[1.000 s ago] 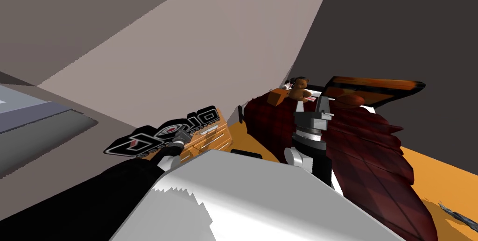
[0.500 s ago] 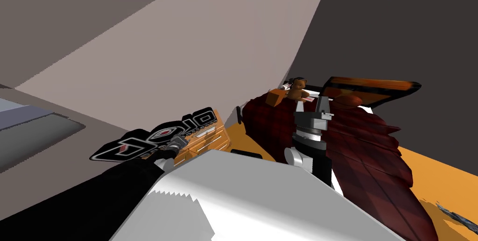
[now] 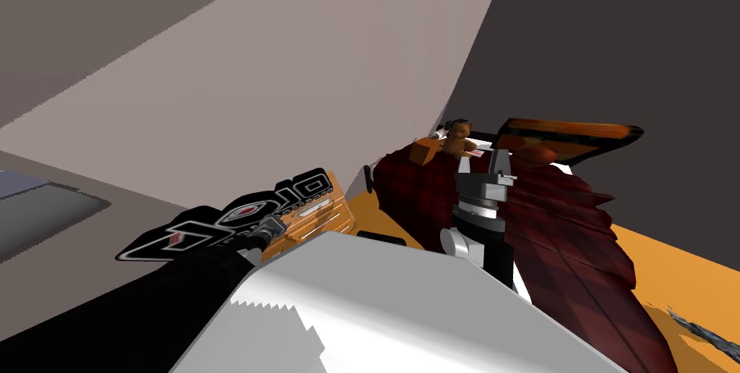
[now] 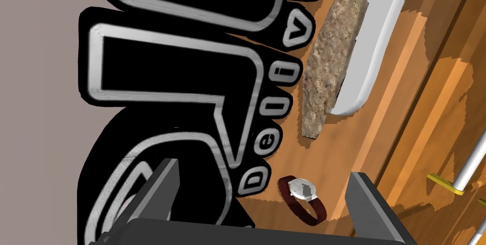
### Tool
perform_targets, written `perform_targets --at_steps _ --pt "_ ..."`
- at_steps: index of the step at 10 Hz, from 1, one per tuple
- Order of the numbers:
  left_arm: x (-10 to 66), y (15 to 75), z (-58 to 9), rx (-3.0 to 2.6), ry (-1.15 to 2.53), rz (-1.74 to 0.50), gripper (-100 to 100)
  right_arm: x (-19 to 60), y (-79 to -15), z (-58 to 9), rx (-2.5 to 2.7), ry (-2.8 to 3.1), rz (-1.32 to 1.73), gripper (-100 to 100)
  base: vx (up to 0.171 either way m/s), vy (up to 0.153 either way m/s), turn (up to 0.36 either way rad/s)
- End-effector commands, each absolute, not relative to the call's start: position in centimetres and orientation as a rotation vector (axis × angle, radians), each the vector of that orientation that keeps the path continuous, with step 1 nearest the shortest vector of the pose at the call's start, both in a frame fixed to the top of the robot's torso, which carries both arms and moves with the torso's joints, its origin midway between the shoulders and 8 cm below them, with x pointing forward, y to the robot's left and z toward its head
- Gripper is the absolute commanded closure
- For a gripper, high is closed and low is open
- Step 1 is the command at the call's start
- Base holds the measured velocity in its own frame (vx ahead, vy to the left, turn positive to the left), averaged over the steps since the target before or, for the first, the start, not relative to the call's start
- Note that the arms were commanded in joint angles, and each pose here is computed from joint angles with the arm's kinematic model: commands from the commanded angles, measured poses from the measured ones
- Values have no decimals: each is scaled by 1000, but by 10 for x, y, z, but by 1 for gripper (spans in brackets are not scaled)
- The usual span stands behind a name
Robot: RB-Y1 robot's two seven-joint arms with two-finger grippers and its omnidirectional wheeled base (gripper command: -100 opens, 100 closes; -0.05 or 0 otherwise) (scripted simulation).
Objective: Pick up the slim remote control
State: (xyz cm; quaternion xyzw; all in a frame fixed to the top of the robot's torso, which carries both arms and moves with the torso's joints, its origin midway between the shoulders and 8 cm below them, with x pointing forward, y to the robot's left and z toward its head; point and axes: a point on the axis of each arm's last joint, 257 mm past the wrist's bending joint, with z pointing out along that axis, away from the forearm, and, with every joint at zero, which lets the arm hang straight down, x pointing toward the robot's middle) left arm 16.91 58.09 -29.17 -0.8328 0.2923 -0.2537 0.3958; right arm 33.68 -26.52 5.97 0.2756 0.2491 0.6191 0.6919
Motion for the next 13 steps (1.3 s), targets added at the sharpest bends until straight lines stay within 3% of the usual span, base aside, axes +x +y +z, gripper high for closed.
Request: perform_targets --at_steps 1,13 --pt "160 583 -302 -2162 738 -611 -100 337 -265 60 616 557 1383 0 52 -23 -41" --pt "68 592 -359 -2553 705 -354 -100 337 -265 60 616 557 1383 0 65 -4 -84"
